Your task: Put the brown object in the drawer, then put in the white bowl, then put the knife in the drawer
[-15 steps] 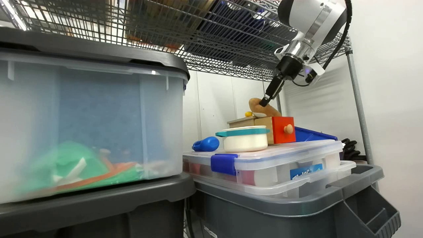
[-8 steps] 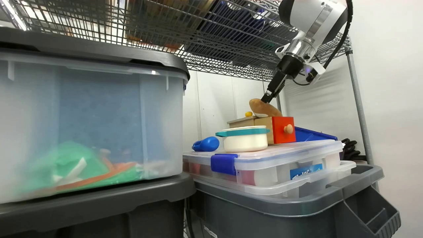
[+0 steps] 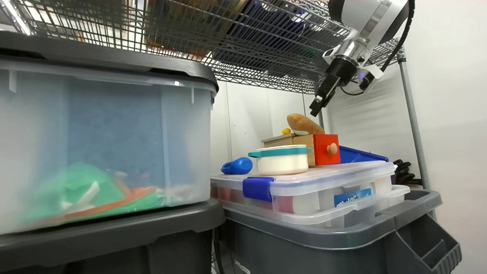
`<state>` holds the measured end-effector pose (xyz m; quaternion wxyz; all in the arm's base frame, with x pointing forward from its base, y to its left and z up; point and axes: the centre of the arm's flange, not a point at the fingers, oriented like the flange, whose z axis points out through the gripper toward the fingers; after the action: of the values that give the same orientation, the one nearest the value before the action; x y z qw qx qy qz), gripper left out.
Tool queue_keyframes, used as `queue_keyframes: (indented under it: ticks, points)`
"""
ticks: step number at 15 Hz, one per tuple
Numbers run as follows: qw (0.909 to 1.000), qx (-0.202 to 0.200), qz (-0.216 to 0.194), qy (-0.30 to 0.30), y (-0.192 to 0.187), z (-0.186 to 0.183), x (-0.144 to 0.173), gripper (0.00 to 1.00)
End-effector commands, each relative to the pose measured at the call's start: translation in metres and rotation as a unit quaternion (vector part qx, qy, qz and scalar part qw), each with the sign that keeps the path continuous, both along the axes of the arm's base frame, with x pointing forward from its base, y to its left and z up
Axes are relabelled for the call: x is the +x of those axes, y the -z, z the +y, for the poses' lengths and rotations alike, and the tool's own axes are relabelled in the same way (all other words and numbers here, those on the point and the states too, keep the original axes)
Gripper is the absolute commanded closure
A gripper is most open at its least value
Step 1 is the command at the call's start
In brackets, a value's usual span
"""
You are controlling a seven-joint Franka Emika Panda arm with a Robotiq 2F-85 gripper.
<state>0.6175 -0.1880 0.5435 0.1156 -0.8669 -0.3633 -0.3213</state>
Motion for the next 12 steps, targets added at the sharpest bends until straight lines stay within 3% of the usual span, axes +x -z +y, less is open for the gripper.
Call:
queue_keyframes:
  ticks: [1, 12]
  points:
    - [0.9998, -0.001, 0.018, 0.001, -0.017, -0.007, -0.026, 0.0]
    - [0.9993, -0.003, 0.038, -0.002, 0.009, 0.002, -0.017, 0.0]
